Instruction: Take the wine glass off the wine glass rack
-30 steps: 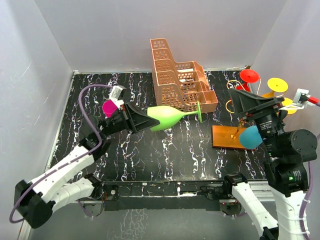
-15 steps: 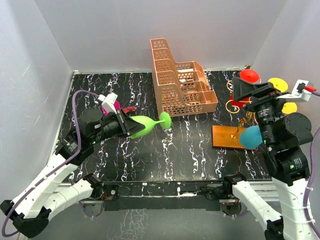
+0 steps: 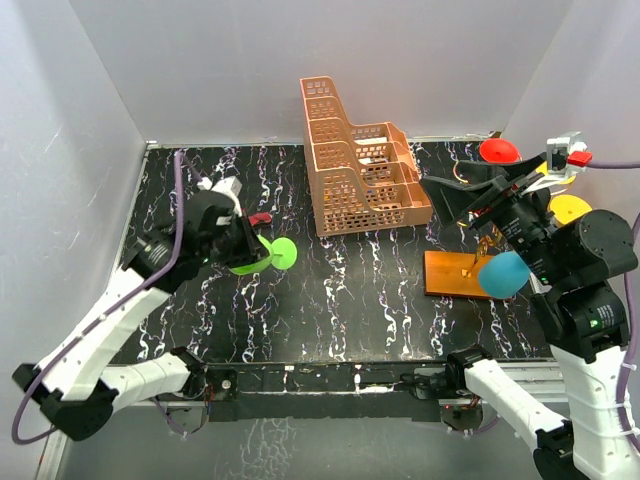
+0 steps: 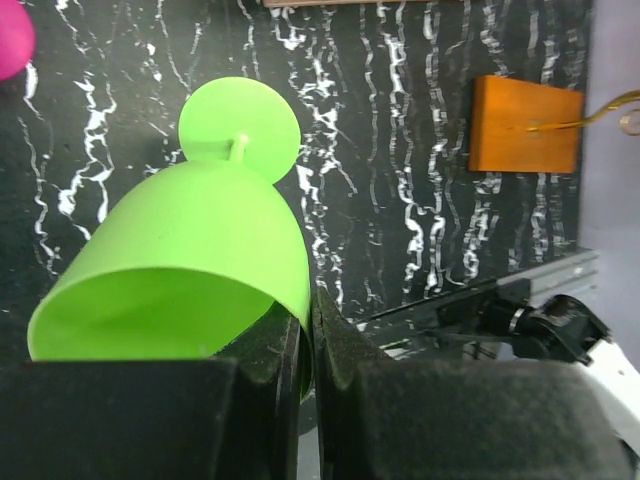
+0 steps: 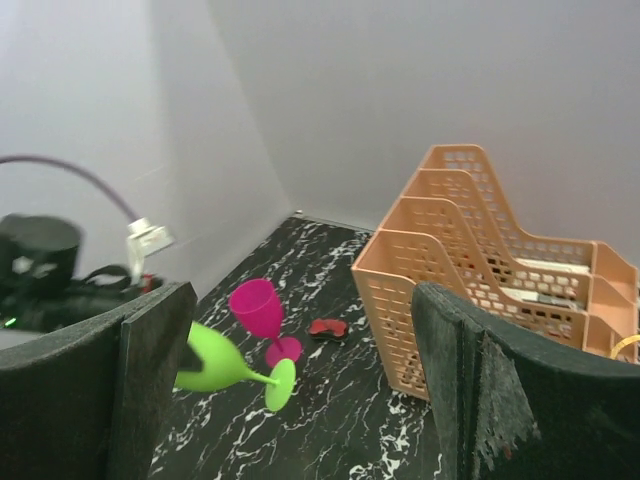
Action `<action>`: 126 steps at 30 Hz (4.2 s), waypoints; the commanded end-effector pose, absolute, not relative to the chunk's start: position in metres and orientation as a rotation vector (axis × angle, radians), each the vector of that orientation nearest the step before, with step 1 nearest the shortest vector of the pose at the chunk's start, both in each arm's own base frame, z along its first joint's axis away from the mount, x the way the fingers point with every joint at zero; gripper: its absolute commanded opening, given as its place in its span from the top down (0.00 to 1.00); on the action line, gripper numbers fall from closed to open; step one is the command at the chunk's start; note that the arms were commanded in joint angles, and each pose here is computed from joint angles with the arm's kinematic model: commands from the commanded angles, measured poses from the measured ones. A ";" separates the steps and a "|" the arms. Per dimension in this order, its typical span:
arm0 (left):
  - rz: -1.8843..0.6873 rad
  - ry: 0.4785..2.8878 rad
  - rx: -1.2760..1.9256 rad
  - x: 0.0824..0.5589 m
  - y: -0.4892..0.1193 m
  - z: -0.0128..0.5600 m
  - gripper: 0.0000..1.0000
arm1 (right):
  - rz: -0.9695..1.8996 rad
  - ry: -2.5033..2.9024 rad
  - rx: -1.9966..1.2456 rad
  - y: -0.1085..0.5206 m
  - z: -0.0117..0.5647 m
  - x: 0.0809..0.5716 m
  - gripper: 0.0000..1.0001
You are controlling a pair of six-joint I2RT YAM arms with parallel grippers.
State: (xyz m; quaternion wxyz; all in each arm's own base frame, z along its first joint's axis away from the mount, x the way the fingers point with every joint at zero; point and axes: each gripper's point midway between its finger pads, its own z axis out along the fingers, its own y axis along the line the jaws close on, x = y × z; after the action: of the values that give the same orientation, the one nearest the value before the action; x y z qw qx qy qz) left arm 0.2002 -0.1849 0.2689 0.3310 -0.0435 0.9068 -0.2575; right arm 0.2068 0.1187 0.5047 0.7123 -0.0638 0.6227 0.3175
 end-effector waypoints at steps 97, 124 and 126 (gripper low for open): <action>-0.559 1.523 0.467 0.308 -0.205 0.356 0.07 | -0.110 1.458 0.830 -0.087 0.403 0.132 0.13; -0.525 1.529 0.458 0.307 -0.203 0.351 0.07 | -0.069 1.423 1.060 -0.085 0.357 0.148 0.33; -0.526 1.526 0.458 0.307 -0.203 0.352 0.07 | -0.068 1.413 1.070 -0.085 0.354 0.149 0.30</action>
State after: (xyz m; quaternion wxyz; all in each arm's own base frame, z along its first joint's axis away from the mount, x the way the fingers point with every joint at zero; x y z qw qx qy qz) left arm 0.3111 -0.2078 0.3366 0.6468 0.2053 0.6951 -0.2375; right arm 0.1480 -0.0800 0.3519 0.6226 0.4449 0.6431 -0.0299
